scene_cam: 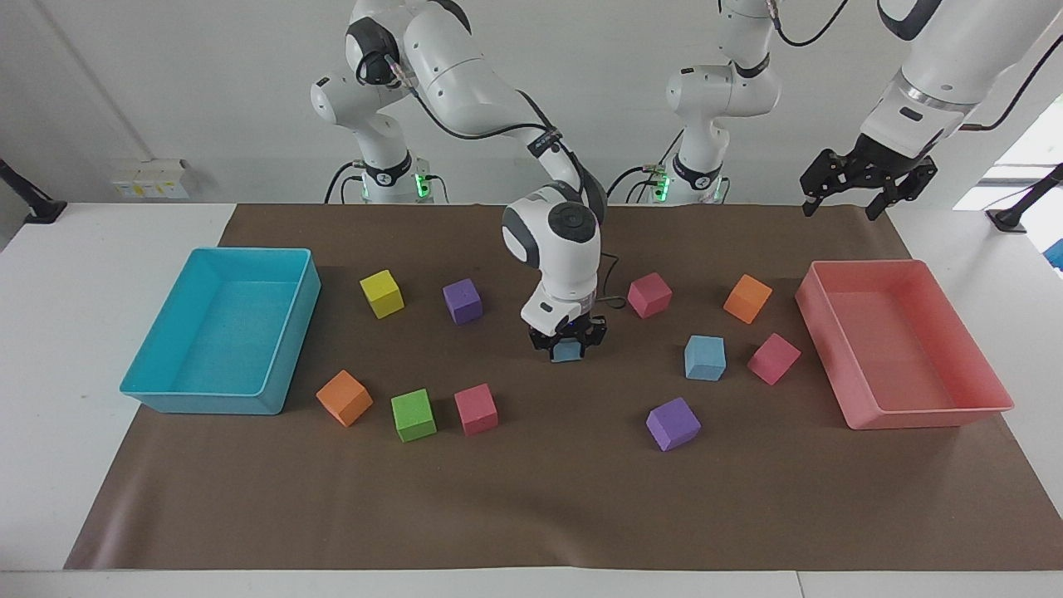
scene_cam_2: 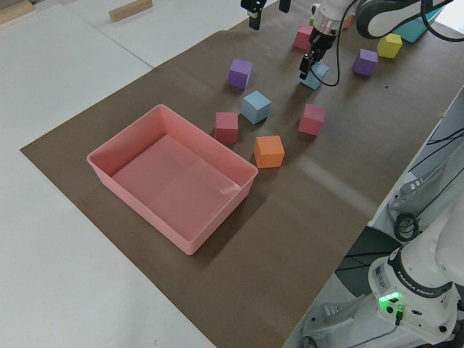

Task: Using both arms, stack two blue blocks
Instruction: 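Carry the light blue cube with the right gripper to the table center, then lower the cube, open the right gripper and lift it away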

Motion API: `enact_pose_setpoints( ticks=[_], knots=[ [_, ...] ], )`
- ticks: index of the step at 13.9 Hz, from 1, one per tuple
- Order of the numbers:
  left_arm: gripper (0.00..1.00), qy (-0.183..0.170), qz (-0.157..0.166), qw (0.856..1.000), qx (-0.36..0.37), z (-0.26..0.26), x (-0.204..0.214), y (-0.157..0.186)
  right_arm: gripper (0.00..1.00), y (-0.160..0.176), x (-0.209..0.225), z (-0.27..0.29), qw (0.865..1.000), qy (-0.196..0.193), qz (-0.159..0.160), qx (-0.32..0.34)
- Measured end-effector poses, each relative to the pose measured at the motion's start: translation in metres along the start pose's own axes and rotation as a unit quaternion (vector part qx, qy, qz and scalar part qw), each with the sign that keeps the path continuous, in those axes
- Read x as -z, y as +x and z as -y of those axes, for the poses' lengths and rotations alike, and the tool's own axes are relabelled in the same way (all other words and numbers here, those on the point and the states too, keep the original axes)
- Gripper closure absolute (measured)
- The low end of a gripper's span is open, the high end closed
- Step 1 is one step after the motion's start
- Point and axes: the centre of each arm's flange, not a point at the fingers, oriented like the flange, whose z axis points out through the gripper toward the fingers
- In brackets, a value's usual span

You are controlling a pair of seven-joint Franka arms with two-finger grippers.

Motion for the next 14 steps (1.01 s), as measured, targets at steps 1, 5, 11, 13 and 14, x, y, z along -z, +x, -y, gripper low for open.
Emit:
enact_pose_setpoints(
  ticks=[1,5,11,13,14],
  knots=[
    [0.0,0.0,0.0,1.0,0.0,0.0,0.0,0.0,0.42,-0.0001,-0.0001,0.0001,1.0,0.003,0.002,-0.004],
    [0.0,0.0,0.0,1.0,0.0,0.0,0.0,0.0,0.42,-0.0001,-0.0011,-0.0011,1.0,0.012,0.009,-0.016],
    [0.0,0.0,0.0,1.0,0.0,0.0,0.0,0.0,0.42,0.0,-0.0013,-0.0015,1.0,0.012,0.01,-0.018],
    [0.0,0.0,0.0,1.0,0.0,0.0,0.0,0.0,0.26,-0.0008,-0.0029,-0.0021,1.0,0.011,0.011,-0.019],
    [0.0,0.0,0.0,1.0,0.0,0.0,-0.0001,-0.0001,0.16,-0.0007,-0.0029,-0.0026,1.0,0.011,0.011,-0.019]
  ],
)
